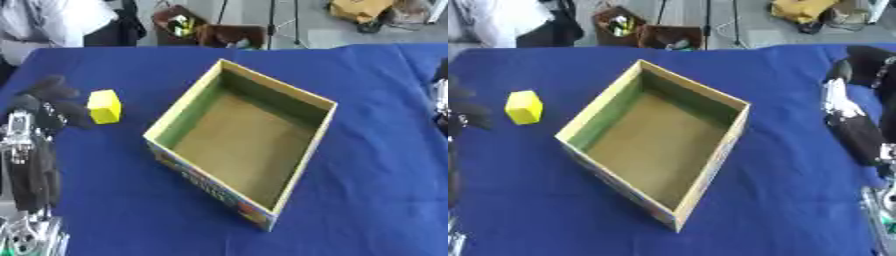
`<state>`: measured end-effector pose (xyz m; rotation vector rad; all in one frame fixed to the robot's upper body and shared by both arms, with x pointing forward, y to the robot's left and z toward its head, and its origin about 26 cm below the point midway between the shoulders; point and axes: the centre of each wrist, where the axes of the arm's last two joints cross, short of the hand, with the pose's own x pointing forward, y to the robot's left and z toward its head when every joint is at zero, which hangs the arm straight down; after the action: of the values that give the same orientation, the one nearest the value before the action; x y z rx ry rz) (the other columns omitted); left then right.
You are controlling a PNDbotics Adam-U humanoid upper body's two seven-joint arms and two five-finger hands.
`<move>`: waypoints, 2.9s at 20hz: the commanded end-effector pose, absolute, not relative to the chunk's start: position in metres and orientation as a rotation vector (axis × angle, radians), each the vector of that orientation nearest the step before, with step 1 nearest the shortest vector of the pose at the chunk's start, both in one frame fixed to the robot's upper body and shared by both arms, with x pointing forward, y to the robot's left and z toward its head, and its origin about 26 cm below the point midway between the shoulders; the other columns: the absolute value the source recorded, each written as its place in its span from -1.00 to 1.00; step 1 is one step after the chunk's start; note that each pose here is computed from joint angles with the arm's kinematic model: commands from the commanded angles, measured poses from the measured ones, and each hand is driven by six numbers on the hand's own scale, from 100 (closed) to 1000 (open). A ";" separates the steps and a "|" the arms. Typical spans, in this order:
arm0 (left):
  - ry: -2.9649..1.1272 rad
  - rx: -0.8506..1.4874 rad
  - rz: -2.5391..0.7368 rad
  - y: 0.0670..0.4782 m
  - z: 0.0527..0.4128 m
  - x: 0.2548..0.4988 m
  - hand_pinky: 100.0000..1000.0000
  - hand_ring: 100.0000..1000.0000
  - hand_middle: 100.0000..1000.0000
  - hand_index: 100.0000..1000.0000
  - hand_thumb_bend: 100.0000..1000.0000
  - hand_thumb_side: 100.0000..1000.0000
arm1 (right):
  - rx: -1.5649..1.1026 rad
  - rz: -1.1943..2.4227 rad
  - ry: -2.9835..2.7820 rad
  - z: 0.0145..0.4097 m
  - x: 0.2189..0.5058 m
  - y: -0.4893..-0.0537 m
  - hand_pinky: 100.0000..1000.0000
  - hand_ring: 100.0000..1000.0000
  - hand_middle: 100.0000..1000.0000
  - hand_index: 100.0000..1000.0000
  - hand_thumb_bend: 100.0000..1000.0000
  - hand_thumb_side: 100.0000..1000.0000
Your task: Pick up objects on the table and place them in the box.
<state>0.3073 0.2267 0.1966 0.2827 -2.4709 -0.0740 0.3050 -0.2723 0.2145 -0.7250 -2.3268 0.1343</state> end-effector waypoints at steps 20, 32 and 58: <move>-2.122 1.130 -0.918 0.316 0.305 0.322 0.21 0.47 0.66 0.97 -1.00 0.86 | -0.761 0.183 -2.348 0.222 0.302 -0.276 0.35 0.28 0.16 0.44 -1.00 -0.19; -1.606 1.268 -1.350 0.366 0.330 0.380 0.47 0.66 0.78 1.00 -0.54 1.00 | -0.748 0.217 -2.340 0.220 0.302 -0.276 0.35 0.28 0.16 0.44 -1.00 -0.19; -0.996 1.149 -1.708 0.361 0.324 0.433 0.58 0.71 1.00 1.00 0.17 0.60 | -0.756 0.253 -2.334 0.219 0.301 -0.275 0.35 0.27 0.14 0.44 -1.00 -0.20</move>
<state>0.4360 0.3576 0.3098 1.1092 -1.0132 -1.7127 0.3033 -0.2745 0.2114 -0.7344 -2.3080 0.2289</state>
